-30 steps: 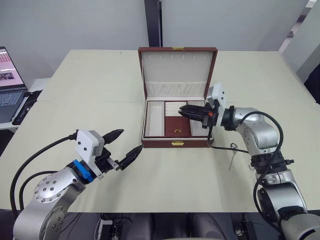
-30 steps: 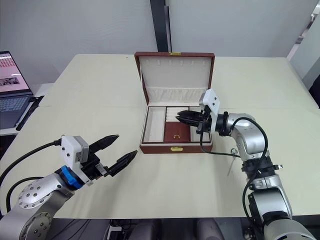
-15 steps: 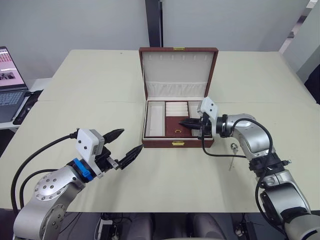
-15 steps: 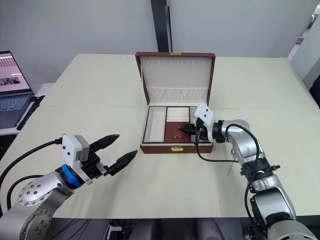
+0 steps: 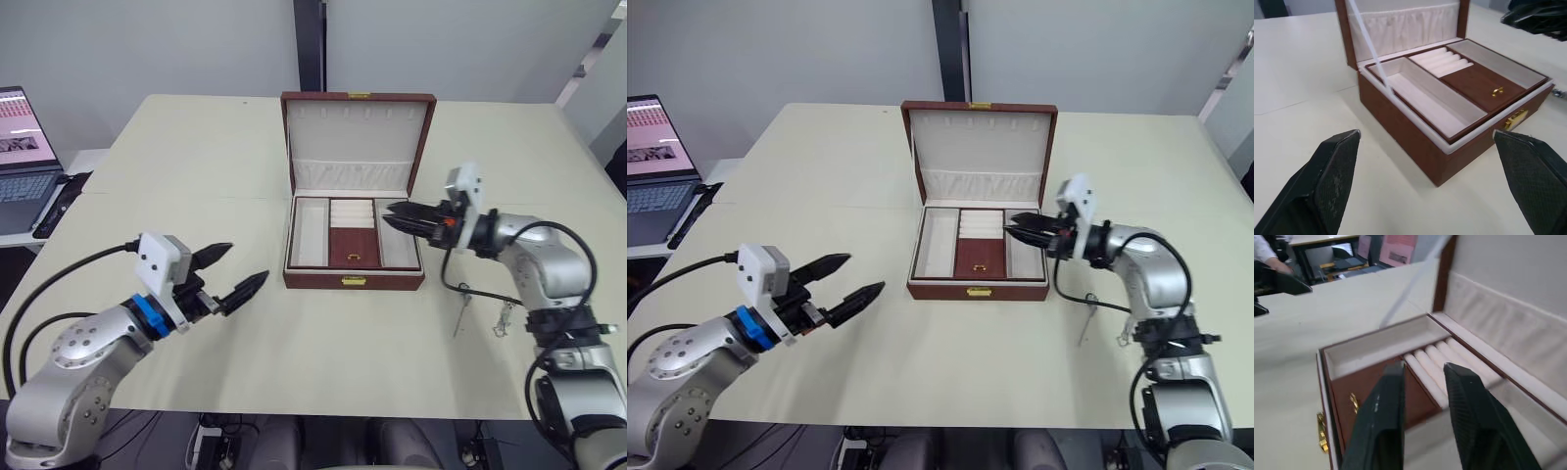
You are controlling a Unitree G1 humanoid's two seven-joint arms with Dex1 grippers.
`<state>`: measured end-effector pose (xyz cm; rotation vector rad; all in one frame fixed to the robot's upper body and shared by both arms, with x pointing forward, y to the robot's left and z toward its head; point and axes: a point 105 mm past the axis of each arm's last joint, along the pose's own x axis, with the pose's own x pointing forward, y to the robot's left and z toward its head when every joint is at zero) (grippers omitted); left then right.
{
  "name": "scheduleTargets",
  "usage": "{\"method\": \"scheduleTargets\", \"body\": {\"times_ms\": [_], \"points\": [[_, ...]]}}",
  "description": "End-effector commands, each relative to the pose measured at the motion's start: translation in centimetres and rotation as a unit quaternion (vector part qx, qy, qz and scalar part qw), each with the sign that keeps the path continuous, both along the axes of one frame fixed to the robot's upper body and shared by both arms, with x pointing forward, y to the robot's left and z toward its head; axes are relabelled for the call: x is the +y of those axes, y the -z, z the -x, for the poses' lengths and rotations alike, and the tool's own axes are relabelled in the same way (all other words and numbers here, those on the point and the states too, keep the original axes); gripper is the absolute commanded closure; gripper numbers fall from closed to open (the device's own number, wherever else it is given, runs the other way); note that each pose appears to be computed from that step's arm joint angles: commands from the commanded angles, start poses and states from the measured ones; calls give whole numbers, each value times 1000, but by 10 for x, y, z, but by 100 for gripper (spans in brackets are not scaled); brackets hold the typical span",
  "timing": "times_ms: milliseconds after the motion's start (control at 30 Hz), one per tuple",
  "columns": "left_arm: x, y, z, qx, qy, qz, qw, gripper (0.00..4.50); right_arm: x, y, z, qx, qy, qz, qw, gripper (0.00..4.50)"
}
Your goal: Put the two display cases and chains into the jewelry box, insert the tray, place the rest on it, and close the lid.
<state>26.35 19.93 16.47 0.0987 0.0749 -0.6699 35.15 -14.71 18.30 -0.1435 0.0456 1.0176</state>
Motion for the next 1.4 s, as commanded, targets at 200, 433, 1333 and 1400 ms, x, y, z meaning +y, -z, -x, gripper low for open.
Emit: {"method": "scheduleTargets", "body": {"times_ms": [200,433,1333,1400], "points": [[68,-6,-7,-4,-63,-47,997,0,-94,6,20,-10,118,45,992,69],[121,-6,-5,6,-111,-78,991,0,-159,25,42,24,198,81,977,1],[113,-2,-9,-3,-82,-84,993,0,-189,42,60,33,284,46,957,1],[98,-2,-9,-8,-53,-85,995,0,-183,39,61,30,286,30,957,1]]}}
